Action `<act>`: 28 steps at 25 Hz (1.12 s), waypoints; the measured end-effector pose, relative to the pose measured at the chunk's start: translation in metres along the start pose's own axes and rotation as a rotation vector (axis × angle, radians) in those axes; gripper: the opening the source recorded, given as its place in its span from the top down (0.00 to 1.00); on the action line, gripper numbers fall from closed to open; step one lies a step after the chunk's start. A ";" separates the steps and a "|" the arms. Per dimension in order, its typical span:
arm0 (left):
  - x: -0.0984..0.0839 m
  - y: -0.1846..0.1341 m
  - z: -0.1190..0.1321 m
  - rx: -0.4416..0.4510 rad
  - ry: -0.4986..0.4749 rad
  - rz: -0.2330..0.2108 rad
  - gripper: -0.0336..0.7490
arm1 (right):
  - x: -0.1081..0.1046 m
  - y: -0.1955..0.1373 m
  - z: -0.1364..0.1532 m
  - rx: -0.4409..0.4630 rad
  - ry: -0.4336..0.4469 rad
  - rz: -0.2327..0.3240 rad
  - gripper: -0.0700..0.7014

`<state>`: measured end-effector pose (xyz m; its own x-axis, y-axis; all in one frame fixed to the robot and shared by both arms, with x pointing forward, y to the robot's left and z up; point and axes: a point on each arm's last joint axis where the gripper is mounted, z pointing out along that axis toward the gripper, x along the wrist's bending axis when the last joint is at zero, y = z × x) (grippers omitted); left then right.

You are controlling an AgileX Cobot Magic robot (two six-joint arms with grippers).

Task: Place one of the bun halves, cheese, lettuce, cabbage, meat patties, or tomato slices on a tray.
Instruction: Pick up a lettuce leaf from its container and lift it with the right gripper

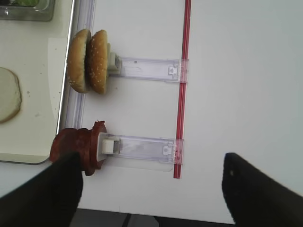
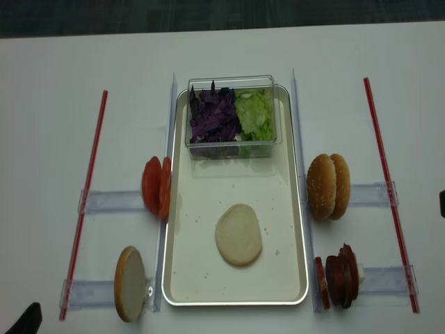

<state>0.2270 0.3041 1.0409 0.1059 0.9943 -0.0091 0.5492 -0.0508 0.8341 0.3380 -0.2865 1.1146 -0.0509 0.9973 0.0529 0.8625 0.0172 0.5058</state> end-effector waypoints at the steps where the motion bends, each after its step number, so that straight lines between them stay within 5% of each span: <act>1: 0.000 0.000 0.000 0.000 0.000 0.000 0.29 | 0.001 0.005 0.000 0.004 0.002 -0.002 0.11; 10: 0.000 0.000 0.000 0.000 0.000 0.000 0.29 | 0.005 0.057 0.015 0.072 0.004 -0.038 0.12; 28: 0.000 0.000 0.000 0.000 0.000 0.000 0.29 | 0.011 0.165 0.094 0.214 0.009 -0.098 0.12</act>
<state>0.2270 0.3041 1.0409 0.1059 0.9943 -0.0091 0.5492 -0.0508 0.8341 0.5273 -0.2655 1.1181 -0.1433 0.9895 0.0205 0.9401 0.1296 0.3153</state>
